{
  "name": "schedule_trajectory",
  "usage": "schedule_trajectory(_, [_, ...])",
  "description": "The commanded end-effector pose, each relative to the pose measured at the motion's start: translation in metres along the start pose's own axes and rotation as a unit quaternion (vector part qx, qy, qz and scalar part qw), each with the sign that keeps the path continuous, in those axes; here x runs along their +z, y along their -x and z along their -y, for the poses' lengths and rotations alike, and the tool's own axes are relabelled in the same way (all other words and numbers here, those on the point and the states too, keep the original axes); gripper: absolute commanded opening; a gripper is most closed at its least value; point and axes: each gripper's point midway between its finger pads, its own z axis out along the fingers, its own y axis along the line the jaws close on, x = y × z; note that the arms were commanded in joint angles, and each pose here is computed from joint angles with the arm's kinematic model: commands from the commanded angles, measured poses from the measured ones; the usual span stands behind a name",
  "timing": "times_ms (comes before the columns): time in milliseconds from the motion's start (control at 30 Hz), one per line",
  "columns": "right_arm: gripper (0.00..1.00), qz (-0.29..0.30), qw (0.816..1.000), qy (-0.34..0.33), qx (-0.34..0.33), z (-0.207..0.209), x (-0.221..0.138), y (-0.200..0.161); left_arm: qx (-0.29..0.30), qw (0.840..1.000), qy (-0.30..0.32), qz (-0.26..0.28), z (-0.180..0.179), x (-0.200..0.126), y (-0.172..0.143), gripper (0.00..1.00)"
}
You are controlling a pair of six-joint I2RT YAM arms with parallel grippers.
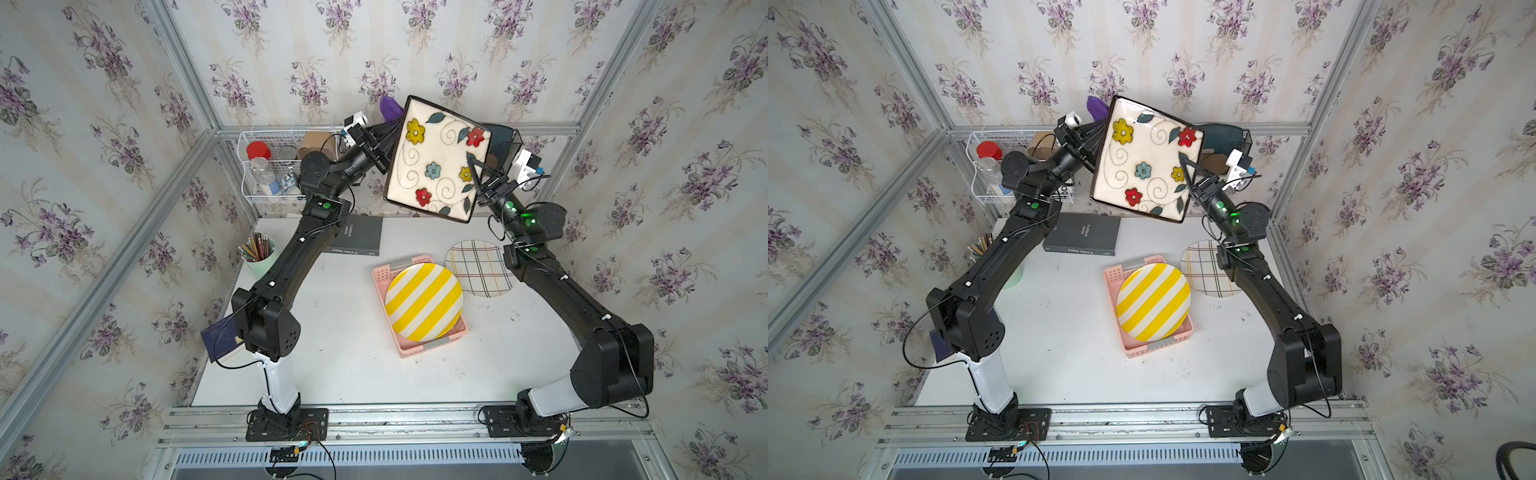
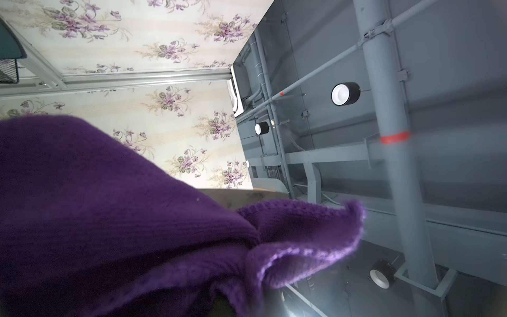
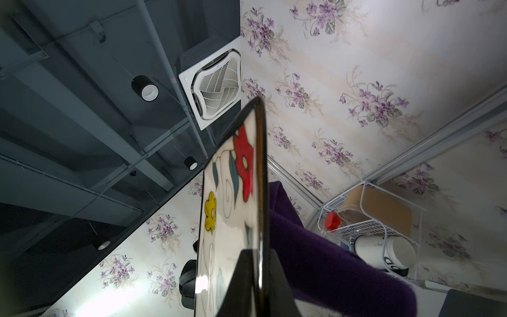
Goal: Wipe the wet plate dry
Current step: Wipe the plate with towel.
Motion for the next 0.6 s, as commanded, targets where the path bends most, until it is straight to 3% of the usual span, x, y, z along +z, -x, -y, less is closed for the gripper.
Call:
schedule_trajectory(0, [0.0, -0.017, 1.0, 0.012, -0.018, -0.007, 0.015, -0.018, 0.022, 0.997, -0.039, -0.063, 0.019, 0.007, -0.037, 0.0])
schedule_trajectory(200, [0.0, 0.013, 0.998, 0.02, -0.063, -0.016, 0.037, 0.028, -0.006, 0.995, -0.033, -0.089, -0.003, 0.015, -0.052, 0.0])
schedule_trajectory(333, [0.0, 0.046, 0.996, 0.005, -0.076, -0.013, 0.025, 0.057, 0.002, 0.996, -0.049, -0.078, 0.006, 0.006, -0.046, 0.0])
schedule_trajectory(567, [0.0, 0.011, 0.998, 0.025, -0.049, -0.014, 0.058, 0.013, 0.019, 0.996, -0.043, -0.078, 0.013, 0.002, -0.043, 0.0])
